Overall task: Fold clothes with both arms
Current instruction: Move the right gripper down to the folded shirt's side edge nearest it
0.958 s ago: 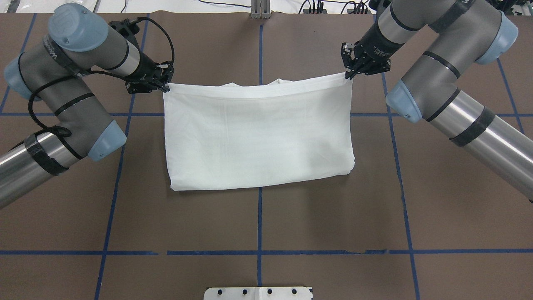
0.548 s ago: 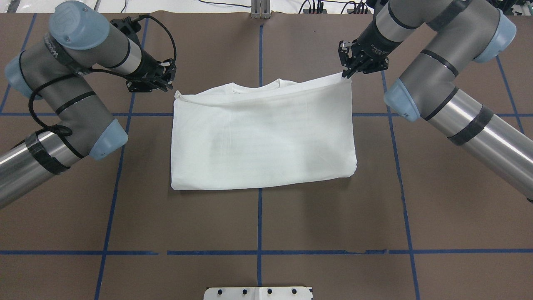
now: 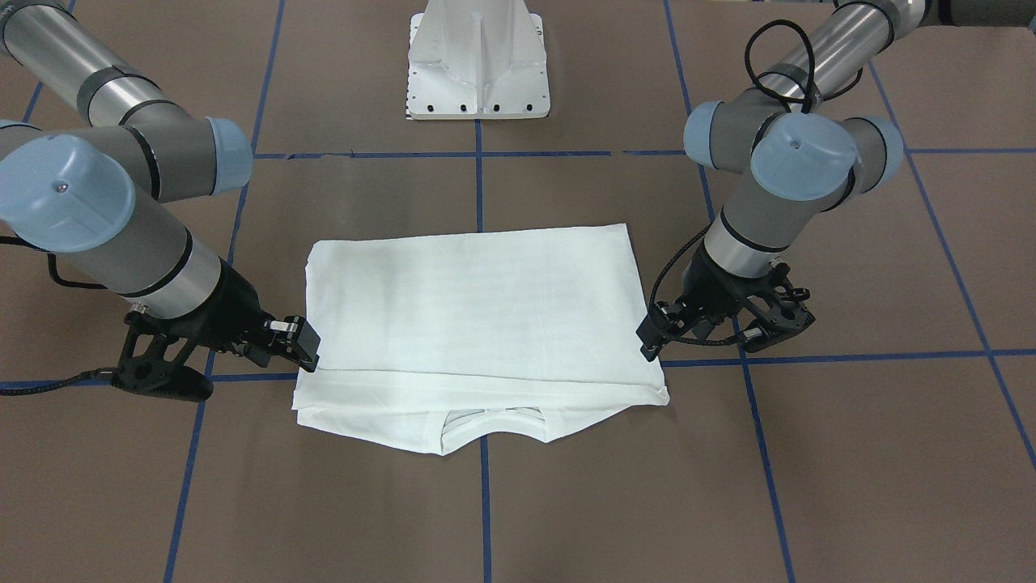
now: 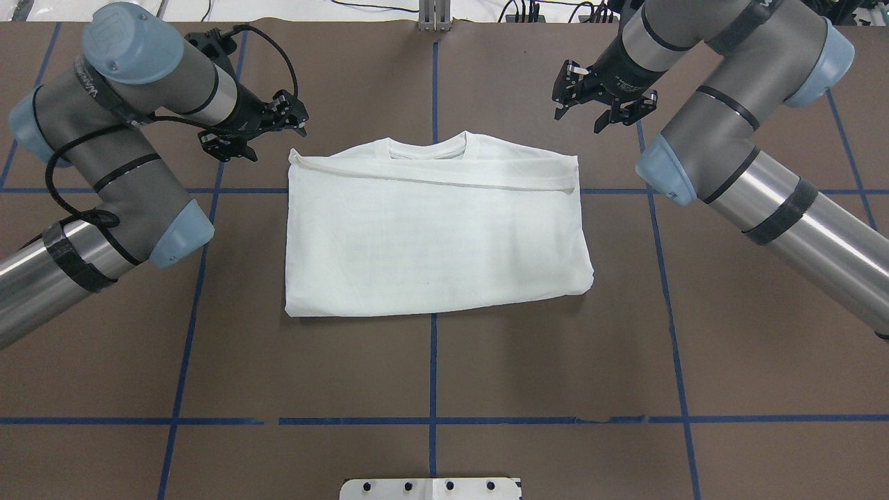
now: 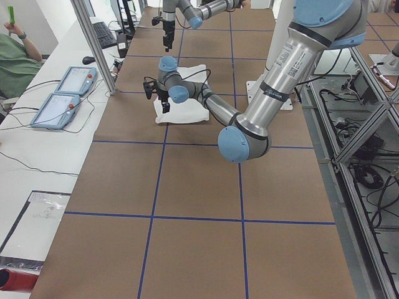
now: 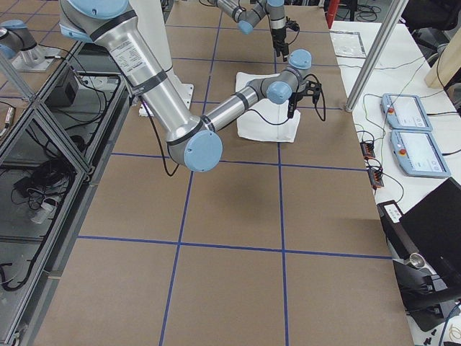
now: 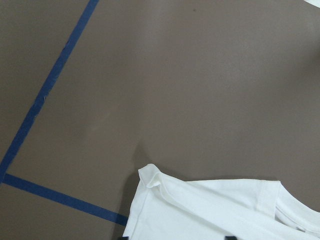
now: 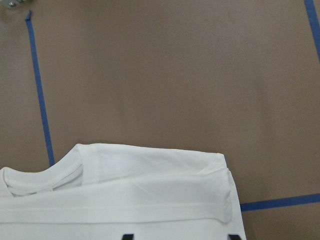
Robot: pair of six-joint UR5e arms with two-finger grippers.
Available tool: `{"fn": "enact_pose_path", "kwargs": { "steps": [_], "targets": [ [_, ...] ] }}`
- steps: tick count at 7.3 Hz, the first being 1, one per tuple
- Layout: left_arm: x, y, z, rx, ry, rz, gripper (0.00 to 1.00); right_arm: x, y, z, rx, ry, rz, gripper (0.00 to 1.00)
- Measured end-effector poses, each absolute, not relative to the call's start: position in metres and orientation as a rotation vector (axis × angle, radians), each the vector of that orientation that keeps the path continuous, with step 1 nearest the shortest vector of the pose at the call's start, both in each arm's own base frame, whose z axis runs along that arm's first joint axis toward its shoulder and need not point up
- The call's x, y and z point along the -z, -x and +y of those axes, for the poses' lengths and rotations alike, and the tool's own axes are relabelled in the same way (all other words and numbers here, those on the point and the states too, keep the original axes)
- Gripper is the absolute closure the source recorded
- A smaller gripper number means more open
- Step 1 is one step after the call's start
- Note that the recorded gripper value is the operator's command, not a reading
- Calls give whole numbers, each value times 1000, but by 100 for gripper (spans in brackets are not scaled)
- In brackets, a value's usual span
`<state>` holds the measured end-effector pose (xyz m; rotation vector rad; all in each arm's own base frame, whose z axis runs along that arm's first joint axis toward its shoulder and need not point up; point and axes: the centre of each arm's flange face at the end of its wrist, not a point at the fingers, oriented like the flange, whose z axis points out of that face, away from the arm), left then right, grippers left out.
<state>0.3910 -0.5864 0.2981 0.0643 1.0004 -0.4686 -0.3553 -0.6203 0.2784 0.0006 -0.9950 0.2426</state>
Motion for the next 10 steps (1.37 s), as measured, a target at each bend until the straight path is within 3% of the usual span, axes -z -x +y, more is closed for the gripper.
{"fn": "enact_pose_path", "kwargs": {
  "steps": [2, 7, 10],
  "targets": [
    [-281, -381, -576, 460, -79, 1024, 2, -282, 369, -599, -222, 8, -996, 0],
    [-249, -355, -546, 451, -95, 1044, 1, -326, 428, -477, -192, 9, -919, 0],
    [-236, -349, -537, 444, -102, 1055, 1, -366, 442, -446, -180, 29, -852, 3]
  ]
}}
